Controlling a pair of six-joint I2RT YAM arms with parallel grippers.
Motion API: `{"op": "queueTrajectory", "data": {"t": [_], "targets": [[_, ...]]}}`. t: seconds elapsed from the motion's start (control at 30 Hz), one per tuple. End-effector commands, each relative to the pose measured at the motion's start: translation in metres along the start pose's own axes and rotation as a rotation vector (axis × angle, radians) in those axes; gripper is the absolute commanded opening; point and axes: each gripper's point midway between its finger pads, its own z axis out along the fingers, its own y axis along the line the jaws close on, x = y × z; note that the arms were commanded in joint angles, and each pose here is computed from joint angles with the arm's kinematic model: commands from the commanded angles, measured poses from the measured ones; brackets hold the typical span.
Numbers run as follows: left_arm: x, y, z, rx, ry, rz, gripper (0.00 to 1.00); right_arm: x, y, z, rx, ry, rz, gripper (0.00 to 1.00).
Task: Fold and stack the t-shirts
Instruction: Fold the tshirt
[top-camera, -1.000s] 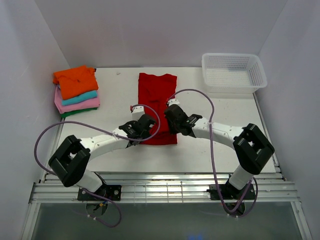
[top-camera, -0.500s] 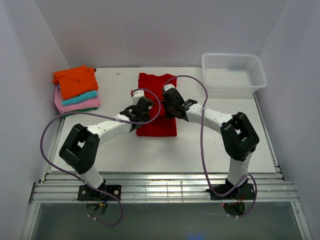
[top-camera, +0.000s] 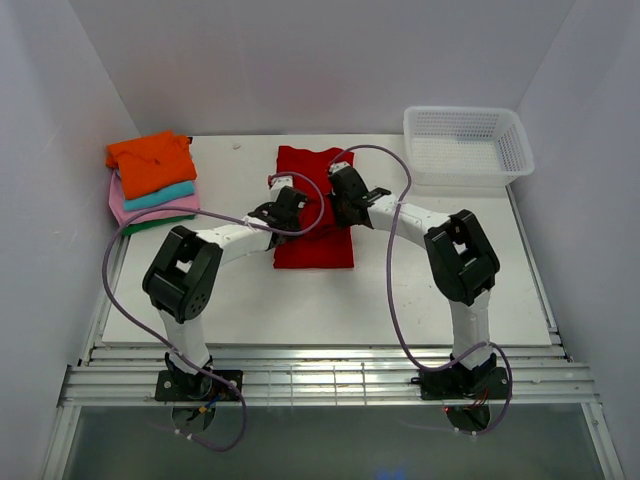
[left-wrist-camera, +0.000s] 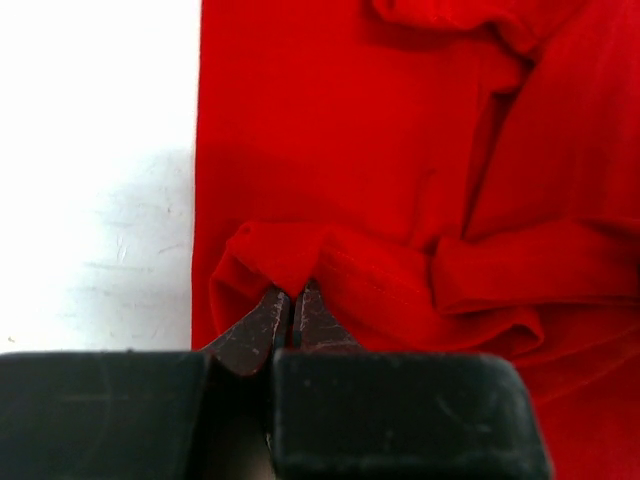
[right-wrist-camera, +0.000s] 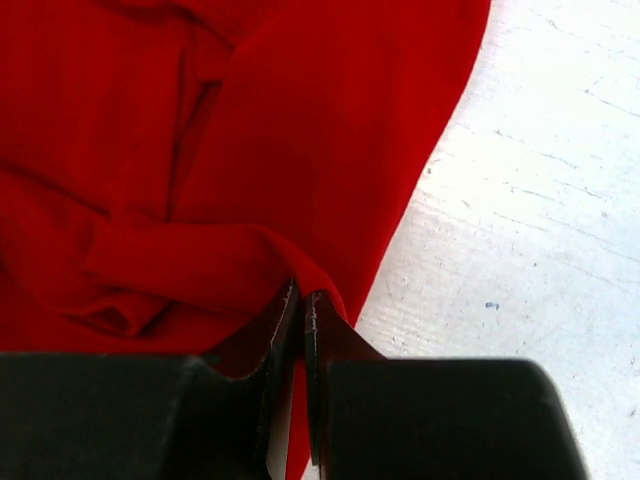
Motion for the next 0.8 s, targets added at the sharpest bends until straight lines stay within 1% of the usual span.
{"op": "queueTrajectory", "data": {"t": [0.0, 0.03, 0.07, 0.1, 0.13, 0.17, 0.2, 0.23, 0.27, 0.3, 0.33, 0.37, 0.4, 0.43, 0.47, 0.5, 0.53, 0.57, 0.6, 0.63, 0.67, 0.7, 0.73, 0.77], "targets": [[-0.034, -0.015, -0.001, 0.058, -0.081, -0.006, 0.00, -0.025, -0.001, 0.007, -0.004, -0.050, -0.021, 0.09], [-0.038, -0.015, 0.000, 0.054, -0.089, -0.005, 0.11, -0.030, -0.006, 0.009, 0.013, -0.061, -0.019, 0.13], [-0.043, -0.015, 0.000, 0.049, -0.103, 0.000, 0.25, -0.035, -0.009, 0.010, 0.023, -0.072, -0.019, 0.24], [-0.055, -0.015, -0.002, 0.031, -0.140, -0.008, 0.40, -0.045, -0.012, 0.010, 0.037, -0.095, -0.021, 0.30], [-0.067, -0.014, -0.007, 0.024, -0.171, -0.016, 0.66, -0.053, -0.020, 0.009, 0.067, -0.112, -0.019, 0.34], [-0.077, -0.012, -0.012, 0.009, -0.203, -0.027, 0.75, -0.061, -0.025, 0.005, 0.087, -0.133, -0.020, 0.41], [-0.094, -0.006, -0.019, -0.033, -0.260, -0.043, 0.83, -0.075, -0.030, -0.006, 0.108, -0.169, -0.030, 0.42], [-0.112, -0.003, -0.034, -0.041, -0.314, -0.068, 0.89, -0.083, -0.038, -0.016, 0.156, -0.194, -0.032, 0.44], [-0.123, 0.001, -0.043, -0.056, -0.350, -0.085, 0.94, -0.089, -0.042, -0.024, 0.172, -0.219, -0.035, 0.47], [-0.132, 0.008, -0.052, -0.082, -0.390, -0.099, 0.96, -0.104, -0.046, -0.046, 0.182, -0.272, -0.029, 0.47], [-0.144, 0.010, -0.069, -0.067, -0.426, -0.122, 0.96, -0.095, -0.051, -0.051, 0.192, -0.269, -0.043, 0.48], [-0.147, 0.009, -0.076, -0.047, -0.437, -0.130, 0.97, -0.100, -0.050, -0.060, 0.180, -0.304, -0.039, 0.48], [-0.144, 0.007, -0.085, -0.005, -0.436, -0.146, 0.97, -0.094, -0.047, -0.073, 0.146, -0.313, -0.043, 0.48], [-0.134, 0.005, -0.080, 0.011, -0.412, -0.147, 0.97, -0.105, -0.047, -0.086, 0.141, -0.353, -0.032, 0.48], [-0.133, 0.002, -0.090, 0.049, -0.412, -0.162, 0.97, -0.091, -0.040, -0.084, 0.087, -0.331, -0.040, 0.49], [-0.125, -0.001, -0.092, 0.077, -0.395, -0.172, 0.96, -0.091, -0.036, -0.093, 0.056, -0.340, -0.037, 0.49], [-0.104, -0.008, -0.089, 0.115, -0.348, -0.182, 0.92, -0.084, -0.024, -0.094, -0.015, -0.324, -0.043, 0.46], [-0.099, -0.013, -0.092, 0.152, -0.343, -0.192, 0.79, -0.073, -0.018, -0.093, -0.052, -0.295, -0.043, 0.40], [-0.090, -0.017, -0.092, 0.175, -0.323, -0.194, 0.63, -0.068, -0.011, -0.092, -0.093, -0.282, -0.044, 0.35], [-0.070, -0.023, -0.088, 0.206, -0.275, -0.191, 0.37, -0.061, 0.003, -0.091, -0.172, -0.264, -0.051, 0.21], [-0.062, -0.027, -0.087, 0.224, -0.255, -0.194, 0.09, -0.050, 0.007, -0.085, -0.199, -0.237, -0.040, 0.13], [-0.052, -0.030, -0.082, 0.237, -0.228, -0.190, 0.00, -0.047, 0.012, -0.083, -0.227, -0.233, -0.037, 0.08], [-0.044, -0.033, -0.079, 0.253, -0.201, -0.189, 0.00, -0.041, 0.024, -0.081, -0.296, -0.215, -0.041, 0.08], [-0.029, -0.038, -0.076, 0.278, -0.157, -0.174, 0.00, -0.037, 0.028, -0.079, -0.321, -0.202, -0.041, 0.08]]}}
